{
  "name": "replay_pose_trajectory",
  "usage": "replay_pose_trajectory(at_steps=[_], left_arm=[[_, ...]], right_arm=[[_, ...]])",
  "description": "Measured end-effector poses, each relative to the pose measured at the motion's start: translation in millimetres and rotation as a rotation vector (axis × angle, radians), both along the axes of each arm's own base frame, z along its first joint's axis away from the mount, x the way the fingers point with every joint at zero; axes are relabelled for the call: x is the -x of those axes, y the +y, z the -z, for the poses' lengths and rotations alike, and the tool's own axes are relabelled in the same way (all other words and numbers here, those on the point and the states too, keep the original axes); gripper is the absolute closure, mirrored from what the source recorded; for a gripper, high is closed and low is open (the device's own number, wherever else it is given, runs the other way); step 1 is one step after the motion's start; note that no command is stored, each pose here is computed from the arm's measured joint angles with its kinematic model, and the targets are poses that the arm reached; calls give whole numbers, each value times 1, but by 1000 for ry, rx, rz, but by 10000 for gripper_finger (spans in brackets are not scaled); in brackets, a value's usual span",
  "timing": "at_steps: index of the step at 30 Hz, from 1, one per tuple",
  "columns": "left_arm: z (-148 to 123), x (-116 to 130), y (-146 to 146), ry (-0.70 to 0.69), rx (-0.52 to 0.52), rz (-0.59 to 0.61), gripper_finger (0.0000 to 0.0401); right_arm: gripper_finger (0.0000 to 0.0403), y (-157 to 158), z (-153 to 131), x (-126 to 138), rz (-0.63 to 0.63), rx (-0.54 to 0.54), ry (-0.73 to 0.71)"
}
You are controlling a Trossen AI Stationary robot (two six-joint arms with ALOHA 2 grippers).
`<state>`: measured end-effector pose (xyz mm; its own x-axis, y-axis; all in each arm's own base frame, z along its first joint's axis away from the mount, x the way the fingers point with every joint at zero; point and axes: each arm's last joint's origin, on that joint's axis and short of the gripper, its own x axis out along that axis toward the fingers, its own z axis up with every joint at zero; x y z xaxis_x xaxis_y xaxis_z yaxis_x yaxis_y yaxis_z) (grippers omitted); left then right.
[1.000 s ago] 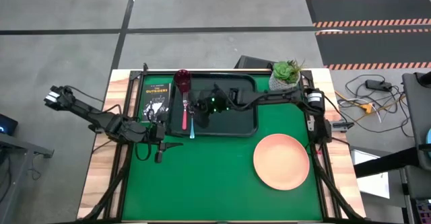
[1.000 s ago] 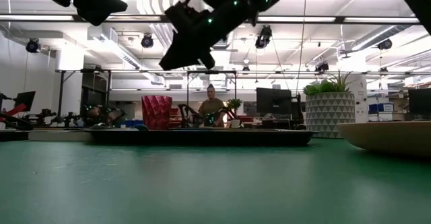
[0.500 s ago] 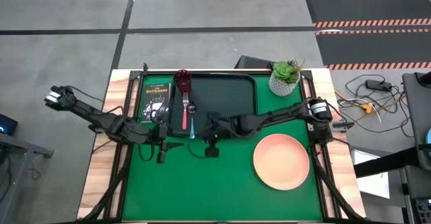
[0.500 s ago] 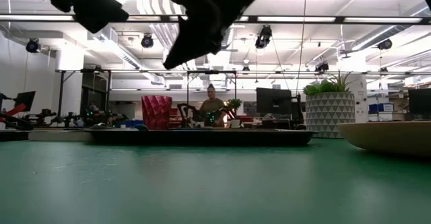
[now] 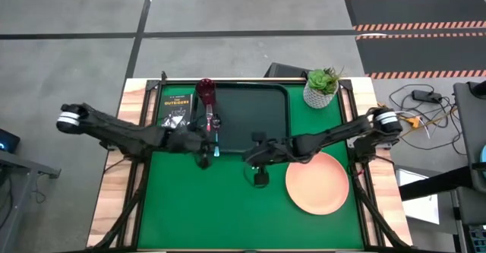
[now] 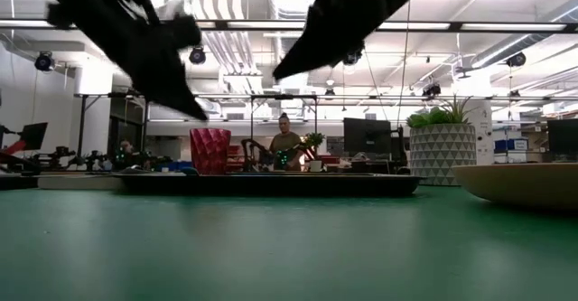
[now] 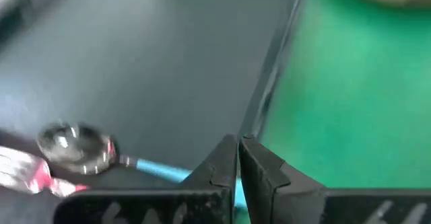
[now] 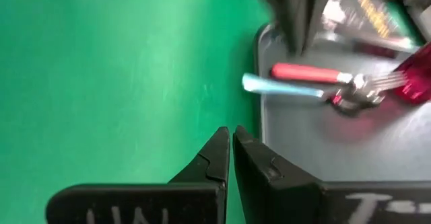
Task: Pick and place plate/cup/fork/spoon on tray
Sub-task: Put the blue spoon to the right of the pink fork on the black tray
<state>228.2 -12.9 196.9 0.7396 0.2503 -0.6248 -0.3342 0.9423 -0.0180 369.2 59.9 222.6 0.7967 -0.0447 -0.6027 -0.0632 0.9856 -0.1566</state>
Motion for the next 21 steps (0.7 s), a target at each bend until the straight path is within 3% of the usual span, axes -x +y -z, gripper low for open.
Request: replay_pose_trajectory(at_steps=[8, 21], left_arm=[[39, -13, 37, 193, 41, -74, 401], [47, -14, 54, 221, 28, -142, 401]], right_arm=[[394, -4, -13, 22, -19, 4, -136], [394, -5, -8, 28, -27, 18, -125]])
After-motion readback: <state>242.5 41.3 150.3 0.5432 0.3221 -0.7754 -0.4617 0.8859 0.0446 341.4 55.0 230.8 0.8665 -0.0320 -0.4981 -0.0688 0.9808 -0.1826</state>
